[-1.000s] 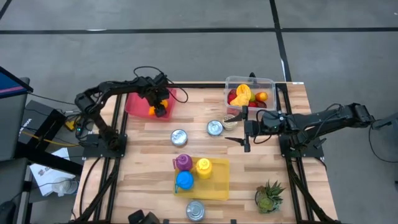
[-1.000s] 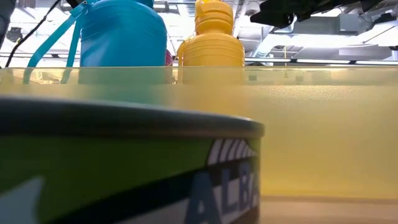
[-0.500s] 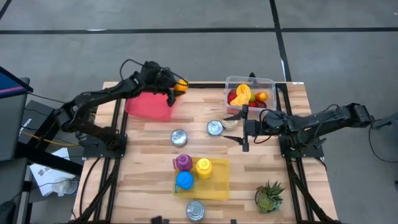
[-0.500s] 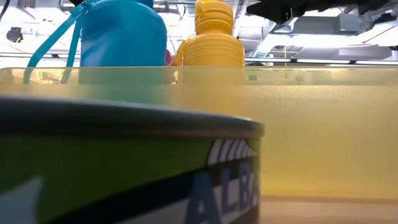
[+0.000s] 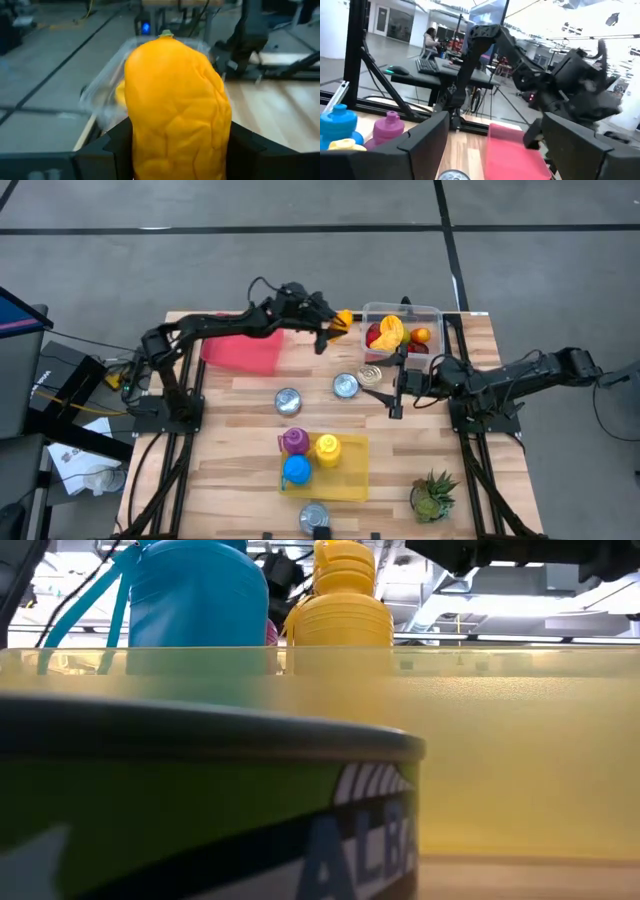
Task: Pick & Place Food Item
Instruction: Put the mango from the red bin into the transparent bin
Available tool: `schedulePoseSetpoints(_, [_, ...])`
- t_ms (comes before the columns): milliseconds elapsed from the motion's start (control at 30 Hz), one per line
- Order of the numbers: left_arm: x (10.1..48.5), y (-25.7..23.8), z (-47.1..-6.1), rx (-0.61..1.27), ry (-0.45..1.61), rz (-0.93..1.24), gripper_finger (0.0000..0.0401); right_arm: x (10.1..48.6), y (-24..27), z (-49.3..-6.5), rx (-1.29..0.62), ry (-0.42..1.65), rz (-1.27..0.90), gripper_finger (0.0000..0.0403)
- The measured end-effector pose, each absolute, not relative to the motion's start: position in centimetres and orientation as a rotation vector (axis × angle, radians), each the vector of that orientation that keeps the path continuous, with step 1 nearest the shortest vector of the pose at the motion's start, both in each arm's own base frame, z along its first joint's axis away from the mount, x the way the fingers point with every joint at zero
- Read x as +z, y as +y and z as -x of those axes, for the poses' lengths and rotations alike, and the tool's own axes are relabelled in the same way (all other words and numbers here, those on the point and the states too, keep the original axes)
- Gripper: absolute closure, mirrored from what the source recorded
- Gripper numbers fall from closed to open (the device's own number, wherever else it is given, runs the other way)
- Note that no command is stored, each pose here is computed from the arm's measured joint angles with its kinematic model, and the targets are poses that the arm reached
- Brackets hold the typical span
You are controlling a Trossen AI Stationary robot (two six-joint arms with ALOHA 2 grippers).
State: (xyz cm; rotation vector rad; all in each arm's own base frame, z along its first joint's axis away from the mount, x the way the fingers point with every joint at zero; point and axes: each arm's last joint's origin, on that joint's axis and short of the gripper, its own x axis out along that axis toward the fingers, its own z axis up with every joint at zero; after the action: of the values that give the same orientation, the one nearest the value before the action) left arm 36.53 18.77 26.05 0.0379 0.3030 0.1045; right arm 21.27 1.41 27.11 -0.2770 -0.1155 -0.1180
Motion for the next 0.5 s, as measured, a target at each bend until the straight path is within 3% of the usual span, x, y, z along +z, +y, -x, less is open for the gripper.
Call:
schedulePoseSetpoints(167, [26.5, 19.1, -39.3, 0.012, 0.273, -0.039, 0.0204, 27.1, 1.9, -21.2, -0.157, -0.101, 0.327, 0.0097])
schedulePoseSetpoints(500, [26.0, 21.0, -43.5, 0.012, 0.22, -0.069, 0.0204, 28.3, 3.4, -19.7, -0.137, -0.157, 0.392, 0.0097])
